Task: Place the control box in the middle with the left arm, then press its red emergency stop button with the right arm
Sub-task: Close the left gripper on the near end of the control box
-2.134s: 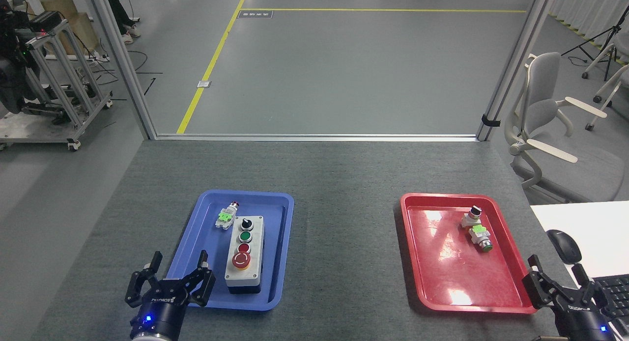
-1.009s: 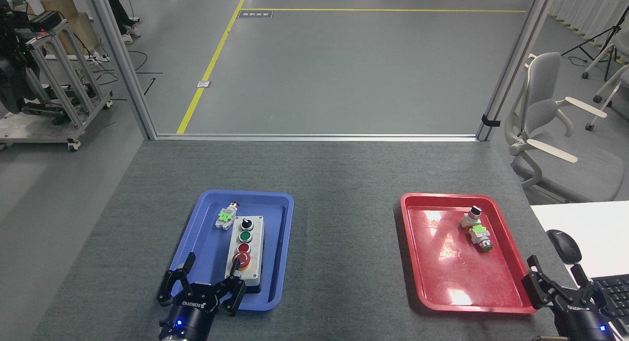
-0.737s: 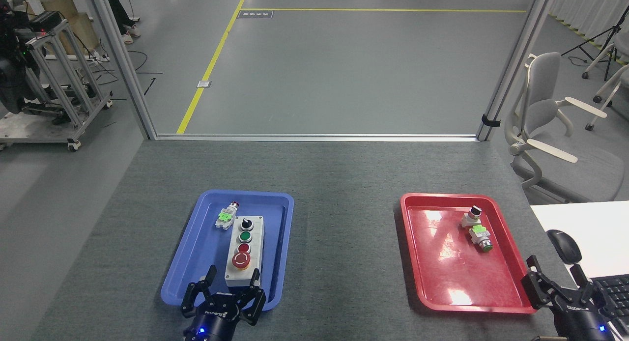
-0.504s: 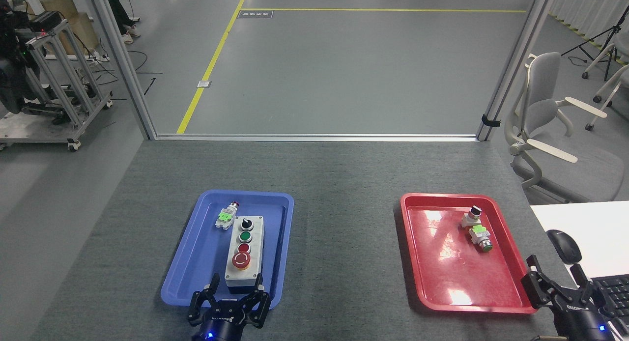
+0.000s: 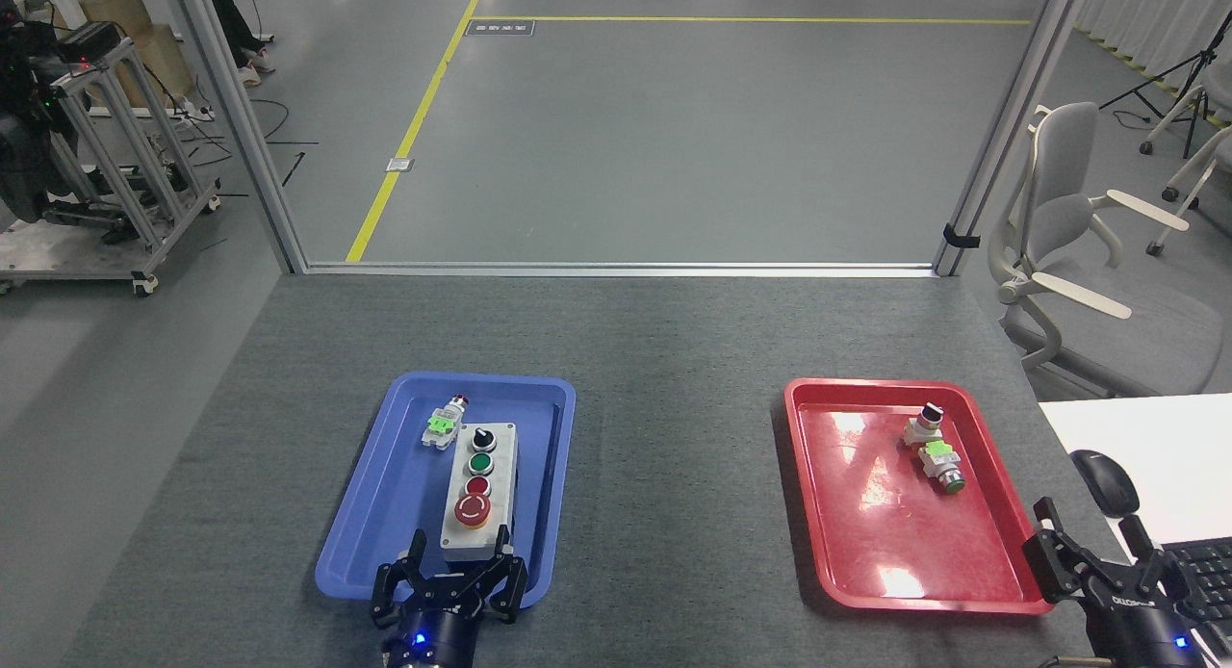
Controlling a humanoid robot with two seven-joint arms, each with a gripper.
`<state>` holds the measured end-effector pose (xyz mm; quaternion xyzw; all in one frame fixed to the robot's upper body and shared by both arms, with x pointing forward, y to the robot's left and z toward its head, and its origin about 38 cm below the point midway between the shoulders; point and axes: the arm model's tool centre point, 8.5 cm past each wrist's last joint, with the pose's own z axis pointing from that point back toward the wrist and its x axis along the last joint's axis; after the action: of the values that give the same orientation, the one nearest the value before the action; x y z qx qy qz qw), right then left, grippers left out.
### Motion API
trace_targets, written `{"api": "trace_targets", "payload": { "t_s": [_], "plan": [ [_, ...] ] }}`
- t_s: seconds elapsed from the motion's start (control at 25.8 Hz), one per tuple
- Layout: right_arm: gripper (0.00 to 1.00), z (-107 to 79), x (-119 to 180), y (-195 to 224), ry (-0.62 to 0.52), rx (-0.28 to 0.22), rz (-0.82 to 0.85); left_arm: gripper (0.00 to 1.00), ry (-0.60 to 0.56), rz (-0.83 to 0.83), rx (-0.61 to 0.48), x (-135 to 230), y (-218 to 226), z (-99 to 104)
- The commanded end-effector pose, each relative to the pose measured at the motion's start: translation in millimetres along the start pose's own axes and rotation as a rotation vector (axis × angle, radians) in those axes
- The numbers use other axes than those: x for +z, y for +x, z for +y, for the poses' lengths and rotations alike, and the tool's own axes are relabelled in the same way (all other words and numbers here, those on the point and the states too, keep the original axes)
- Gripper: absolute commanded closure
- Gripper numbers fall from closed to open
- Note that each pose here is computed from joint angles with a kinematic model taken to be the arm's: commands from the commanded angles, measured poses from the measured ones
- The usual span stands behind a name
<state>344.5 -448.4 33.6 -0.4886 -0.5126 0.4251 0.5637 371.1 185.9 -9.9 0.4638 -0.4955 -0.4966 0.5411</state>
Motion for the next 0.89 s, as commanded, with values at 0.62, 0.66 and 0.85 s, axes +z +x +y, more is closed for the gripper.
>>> {"api": "trace_targets", "payload": {
  "t_s": [0.62, 0.66, 0.85],
  "plan": [
    [0.00, 1.7, 1.1, 0.6, 0.004, -0.002, 0.000, 0.00, -0.072, -0.001, -0.016, -29.4, 6.3, -25.4],
    [0.00, 1.7, 1.1, 0.6, 0.004, -0.002, 0.000, 0.01, -0.066, 0.001, -0.016, -30.0, 6.1, -25.4],
    [0.00, 1.3, 1.0, 0.1, 0.003, 0.000, 0.000, 0.37, 0.039, 0.030, -0.011, -35.7, 2.8, -12.6]
  ]
}}
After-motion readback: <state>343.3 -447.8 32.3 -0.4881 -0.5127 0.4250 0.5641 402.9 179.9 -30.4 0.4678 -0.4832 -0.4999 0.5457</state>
